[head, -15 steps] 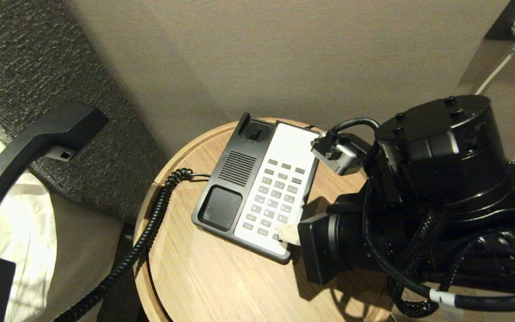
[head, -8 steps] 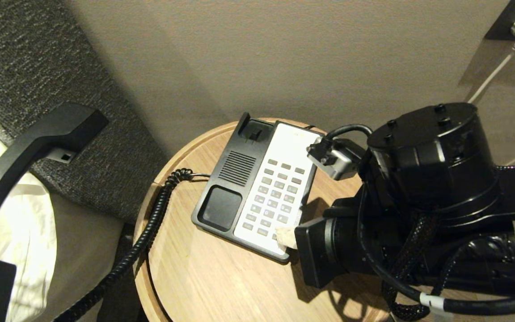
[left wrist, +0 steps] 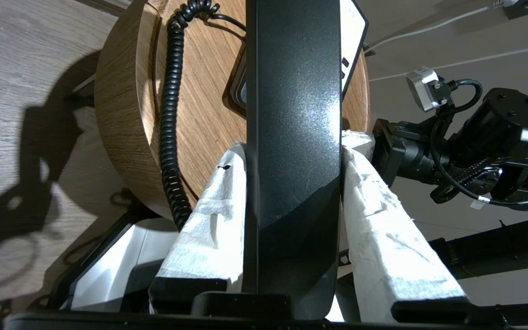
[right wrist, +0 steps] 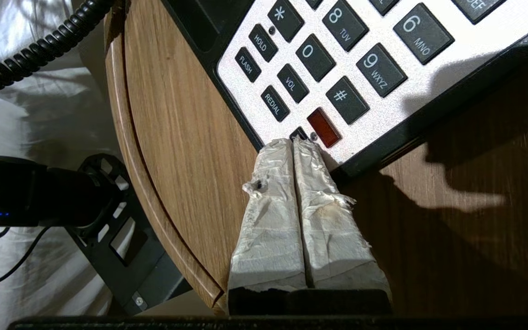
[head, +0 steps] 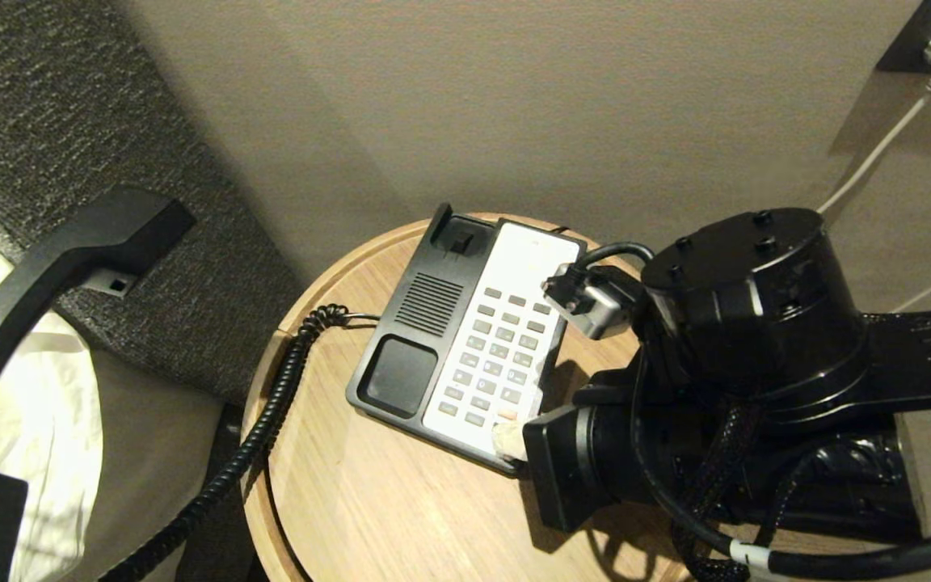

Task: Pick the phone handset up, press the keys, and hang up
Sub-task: Dial the number

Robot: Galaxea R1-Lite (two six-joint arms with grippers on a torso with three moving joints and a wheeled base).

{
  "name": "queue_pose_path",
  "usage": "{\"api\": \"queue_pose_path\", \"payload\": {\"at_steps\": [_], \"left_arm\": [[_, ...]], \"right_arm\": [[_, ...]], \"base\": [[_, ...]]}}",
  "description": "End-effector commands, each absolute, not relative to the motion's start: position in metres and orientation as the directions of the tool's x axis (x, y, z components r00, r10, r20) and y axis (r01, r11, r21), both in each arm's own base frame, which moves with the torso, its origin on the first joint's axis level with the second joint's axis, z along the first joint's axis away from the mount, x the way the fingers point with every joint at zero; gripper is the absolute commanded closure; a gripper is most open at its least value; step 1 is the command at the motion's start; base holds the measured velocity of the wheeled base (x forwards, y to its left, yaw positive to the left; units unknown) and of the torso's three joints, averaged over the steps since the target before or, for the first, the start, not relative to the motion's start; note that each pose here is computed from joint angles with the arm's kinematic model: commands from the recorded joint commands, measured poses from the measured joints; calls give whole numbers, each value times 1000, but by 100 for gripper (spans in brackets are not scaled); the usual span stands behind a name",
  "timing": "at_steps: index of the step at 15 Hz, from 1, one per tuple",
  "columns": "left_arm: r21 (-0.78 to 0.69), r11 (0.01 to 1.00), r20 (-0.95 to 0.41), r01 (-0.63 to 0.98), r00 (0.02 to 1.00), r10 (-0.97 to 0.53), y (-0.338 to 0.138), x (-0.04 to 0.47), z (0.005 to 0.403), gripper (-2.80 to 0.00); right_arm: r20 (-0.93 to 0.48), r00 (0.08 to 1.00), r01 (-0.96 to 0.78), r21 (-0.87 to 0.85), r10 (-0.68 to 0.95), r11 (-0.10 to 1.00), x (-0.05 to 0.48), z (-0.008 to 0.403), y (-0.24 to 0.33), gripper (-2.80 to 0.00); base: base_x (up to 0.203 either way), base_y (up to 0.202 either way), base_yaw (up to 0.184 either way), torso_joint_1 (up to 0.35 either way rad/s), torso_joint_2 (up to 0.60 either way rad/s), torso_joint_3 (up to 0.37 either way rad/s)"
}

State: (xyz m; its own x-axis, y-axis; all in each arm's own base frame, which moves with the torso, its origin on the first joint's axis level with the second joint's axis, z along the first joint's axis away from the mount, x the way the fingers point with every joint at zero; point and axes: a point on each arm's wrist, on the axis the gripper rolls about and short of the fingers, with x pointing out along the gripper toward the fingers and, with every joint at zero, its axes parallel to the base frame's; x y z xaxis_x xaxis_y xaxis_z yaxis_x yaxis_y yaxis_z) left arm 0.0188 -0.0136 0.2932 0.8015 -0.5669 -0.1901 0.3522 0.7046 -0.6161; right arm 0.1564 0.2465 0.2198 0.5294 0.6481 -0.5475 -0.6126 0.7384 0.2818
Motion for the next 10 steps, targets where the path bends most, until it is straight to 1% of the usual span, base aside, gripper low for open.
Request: {"api": "queue_pose_path", "payload": {"at_steps": [1, 10], "left_arm": [[-620, 704, -193, 347, 802, -565, -13, 18, 292, 0], [-614, 711, -205, 342, 801, -563, -13, 18, 287, 0]], "right_arm": [[-556, 528, -609, 279, 642, 742, 157, 217, 248, 0], [-519, 539, -616, 294, 663, 731, 152, 230, 240, 0]], "base": [[0, 0, 0, 0, 0, 0], [0, 0, 0, 0, 0, 0]]}}
